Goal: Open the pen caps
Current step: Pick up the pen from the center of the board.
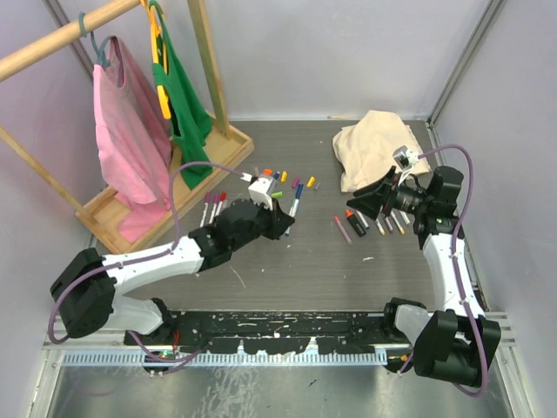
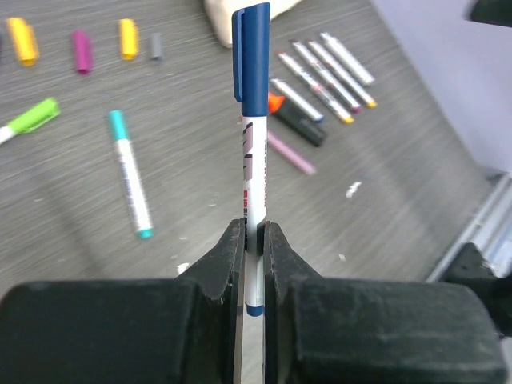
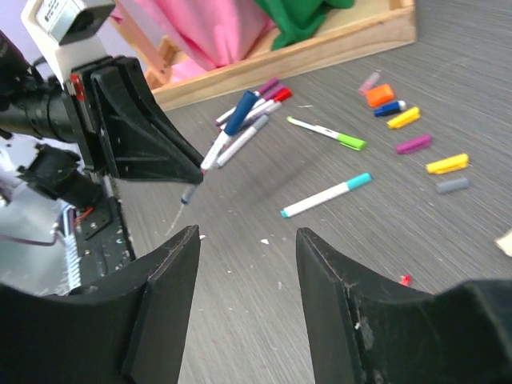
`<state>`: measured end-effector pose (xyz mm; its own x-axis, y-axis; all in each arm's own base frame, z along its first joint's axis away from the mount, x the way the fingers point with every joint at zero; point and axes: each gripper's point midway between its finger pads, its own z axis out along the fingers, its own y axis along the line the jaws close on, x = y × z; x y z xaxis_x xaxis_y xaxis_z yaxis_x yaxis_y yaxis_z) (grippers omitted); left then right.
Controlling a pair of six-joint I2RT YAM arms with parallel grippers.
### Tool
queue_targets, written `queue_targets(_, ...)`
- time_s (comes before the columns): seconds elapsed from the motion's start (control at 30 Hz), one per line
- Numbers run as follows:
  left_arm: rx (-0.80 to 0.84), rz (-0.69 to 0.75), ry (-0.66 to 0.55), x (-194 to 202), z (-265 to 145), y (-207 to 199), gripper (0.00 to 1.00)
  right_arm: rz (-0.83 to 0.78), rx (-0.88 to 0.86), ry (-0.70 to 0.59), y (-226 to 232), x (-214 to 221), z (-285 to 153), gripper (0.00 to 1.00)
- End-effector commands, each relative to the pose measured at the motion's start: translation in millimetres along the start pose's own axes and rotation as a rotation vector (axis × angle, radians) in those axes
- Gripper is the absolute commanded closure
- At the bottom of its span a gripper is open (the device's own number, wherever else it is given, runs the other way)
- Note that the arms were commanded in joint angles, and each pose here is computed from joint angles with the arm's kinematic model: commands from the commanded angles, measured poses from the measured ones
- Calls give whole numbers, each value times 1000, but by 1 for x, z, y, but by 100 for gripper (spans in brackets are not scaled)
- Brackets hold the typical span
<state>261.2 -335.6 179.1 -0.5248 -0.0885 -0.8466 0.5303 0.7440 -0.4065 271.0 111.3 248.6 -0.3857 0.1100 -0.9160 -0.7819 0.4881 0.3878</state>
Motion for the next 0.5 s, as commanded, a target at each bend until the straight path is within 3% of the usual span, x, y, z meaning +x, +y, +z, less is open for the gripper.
queue_targets(0.0, 231, -67, -295, -55, -20, -62, 100, -81, -140, -25, 31, -14, 5, 43)
queue_targets(0.47, 352, -75, -584, -75, -34, -111, 100, -29, -261, -17, 65, -13, 25, 39)
